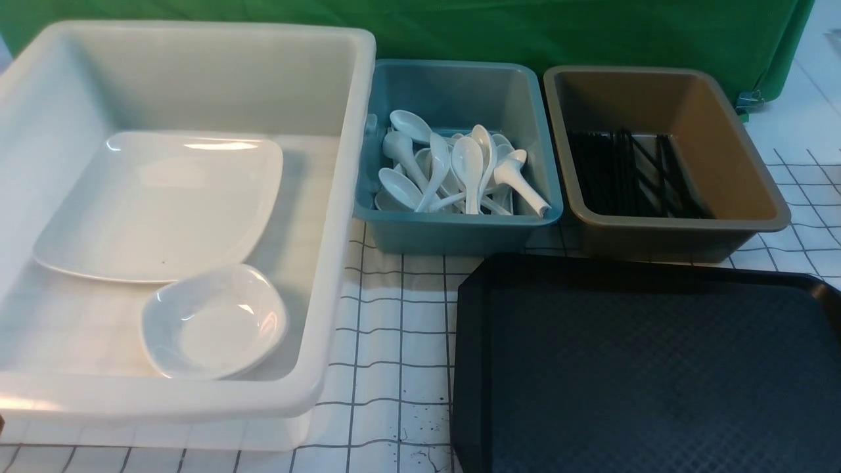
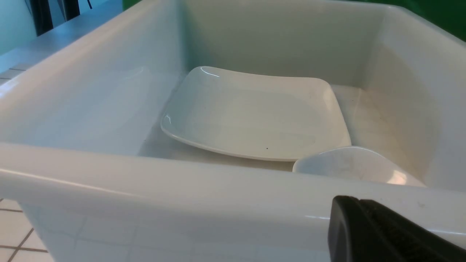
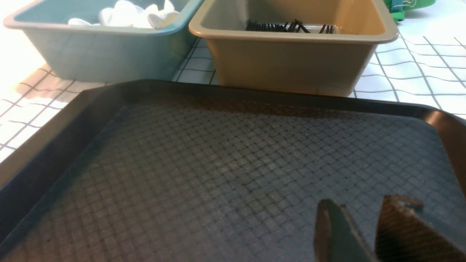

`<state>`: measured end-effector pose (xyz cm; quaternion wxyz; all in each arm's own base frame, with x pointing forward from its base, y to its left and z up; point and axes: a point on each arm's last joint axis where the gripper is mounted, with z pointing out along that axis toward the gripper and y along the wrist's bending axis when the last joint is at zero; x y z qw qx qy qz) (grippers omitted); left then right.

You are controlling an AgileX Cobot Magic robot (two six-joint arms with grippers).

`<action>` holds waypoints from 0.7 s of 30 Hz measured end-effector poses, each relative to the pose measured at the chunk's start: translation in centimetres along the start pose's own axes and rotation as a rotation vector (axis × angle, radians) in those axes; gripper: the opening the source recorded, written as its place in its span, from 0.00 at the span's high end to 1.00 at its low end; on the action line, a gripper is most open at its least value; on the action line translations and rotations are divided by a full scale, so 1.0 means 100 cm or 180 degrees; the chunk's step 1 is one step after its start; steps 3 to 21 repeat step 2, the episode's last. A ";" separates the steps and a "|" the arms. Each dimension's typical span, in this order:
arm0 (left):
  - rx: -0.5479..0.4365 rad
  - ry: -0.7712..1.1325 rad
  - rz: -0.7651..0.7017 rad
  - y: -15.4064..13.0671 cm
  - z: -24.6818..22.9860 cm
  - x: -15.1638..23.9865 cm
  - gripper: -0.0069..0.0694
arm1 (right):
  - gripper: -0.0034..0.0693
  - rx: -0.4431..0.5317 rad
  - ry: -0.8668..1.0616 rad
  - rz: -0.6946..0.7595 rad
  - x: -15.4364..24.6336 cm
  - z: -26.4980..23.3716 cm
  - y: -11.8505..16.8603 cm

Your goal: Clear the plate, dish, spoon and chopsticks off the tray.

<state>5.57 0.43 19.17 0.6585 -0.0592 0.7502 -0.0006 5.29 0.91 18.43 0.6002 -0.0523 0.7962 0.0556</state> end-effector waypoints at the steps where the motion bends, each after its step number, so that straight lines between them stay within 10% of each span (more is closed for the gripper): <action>1: 0.0000 0.0000 0.0000 0.000 0.000 0.000 0.90 | 0.62 0.0000 0.0000 0.0000 0.000 0.000 0.000; 21: 0.0000 0.0000 0.0000 0.000 0.000 0.000 0.90 | 0.62 0.0000 0.0000 0.0000 0.000 0.000 0.000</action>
